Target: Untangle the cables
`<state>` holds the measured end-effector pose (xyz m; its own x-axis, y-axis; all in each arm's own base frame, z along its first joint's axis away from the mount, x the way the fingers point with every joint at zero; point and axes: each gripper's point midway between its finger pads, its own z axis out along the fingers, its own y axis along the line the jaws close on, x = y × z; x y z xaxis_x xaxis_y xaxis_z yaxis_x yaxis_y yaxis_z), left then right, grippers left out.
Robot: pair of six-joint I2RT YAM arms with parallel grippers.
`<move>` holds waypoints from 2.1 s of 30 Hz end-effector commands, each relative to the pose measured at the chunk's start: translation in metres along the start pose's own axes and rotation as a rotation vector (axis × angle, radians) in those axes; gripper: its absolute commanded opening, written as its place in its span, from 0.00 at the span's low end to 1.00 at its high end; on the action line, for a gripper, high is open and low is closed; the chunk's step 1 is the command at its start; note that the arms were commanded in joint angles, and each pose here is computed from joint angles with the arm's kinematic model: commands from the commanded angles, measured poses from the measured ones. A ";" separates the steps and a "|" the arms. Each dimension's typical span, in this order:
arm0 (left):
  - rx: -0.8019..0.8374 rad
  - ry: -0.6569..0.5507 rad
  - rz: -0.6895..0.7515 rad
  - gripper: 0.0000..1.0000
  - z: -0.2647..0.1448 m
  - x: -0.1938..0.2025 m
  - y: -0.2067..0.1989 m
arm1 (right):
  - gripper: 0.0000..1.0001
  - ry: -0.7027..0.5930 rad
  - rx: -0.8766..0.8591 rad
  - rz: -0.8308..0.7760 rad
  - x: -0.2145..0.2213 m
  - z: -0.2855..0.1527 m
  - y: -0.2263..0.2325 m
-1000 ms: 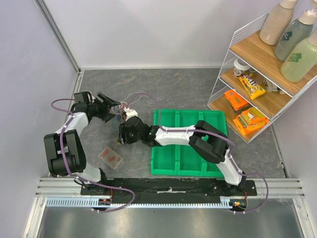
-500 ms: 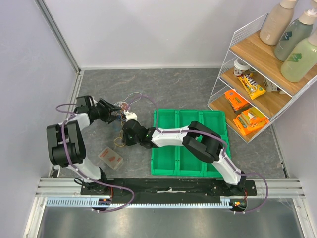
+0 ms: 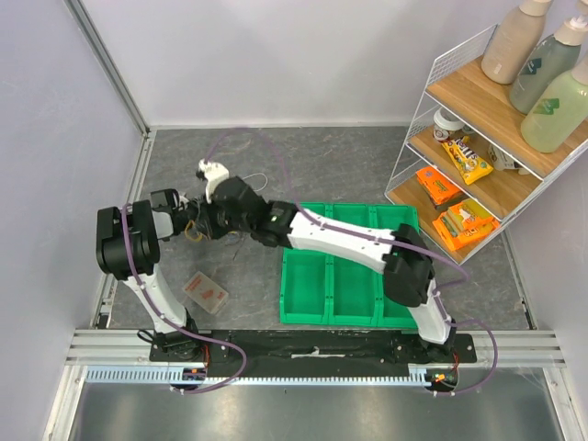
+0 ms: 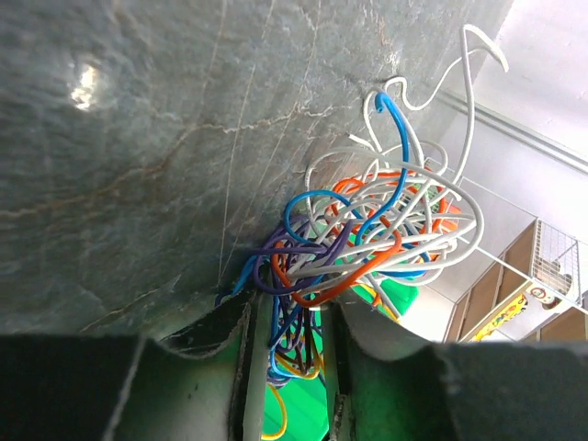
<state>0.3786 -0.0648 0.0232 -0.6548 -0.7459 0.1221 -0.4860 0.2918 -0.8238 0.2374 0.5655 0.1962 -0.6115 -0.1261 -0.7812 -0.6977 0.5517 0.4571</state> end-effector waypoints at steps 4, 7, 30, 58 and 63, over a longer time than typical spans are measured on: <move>0.041 0.002 0.019 0.21 -0.005 -0.010 -0.007 | 0.00 -0.437 -0.222 -0.124 -0.195 -0.166 0.112; 0.049 0.022 0.008 0.18 -0.004 -0.007 -0.006 | 0.00 -0.561 -0.213 -0.129 -0.232 -0.206 0.120; 0.170 -0.007 0.052 0.61 -0.024 -0.013 -0.031 | 0.00 -0.832 -0.438 -0.135 -0.281 -0.379 0.167; 0.167 -0.240 0.361 0.64 -0.102 0.018 -0.089 | 0.00 -1.033 -0.333 -0.262 -0.314 -0.426 0.160; 0.264 -0.355 0.600 0.66 -0.144 0.074 -0.116 | 0.00 -0.998 -0.249 -0.268 -0.306 -0.402 0.143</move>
<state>0.3354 -0.0527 0.1923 -0.5651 -0.7348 -0.3752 -0.0309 0.4733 -0.8804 0.1577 0.3383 0.6917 0.0485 0.6197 -0.7833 -0.9181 0.3365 0.2094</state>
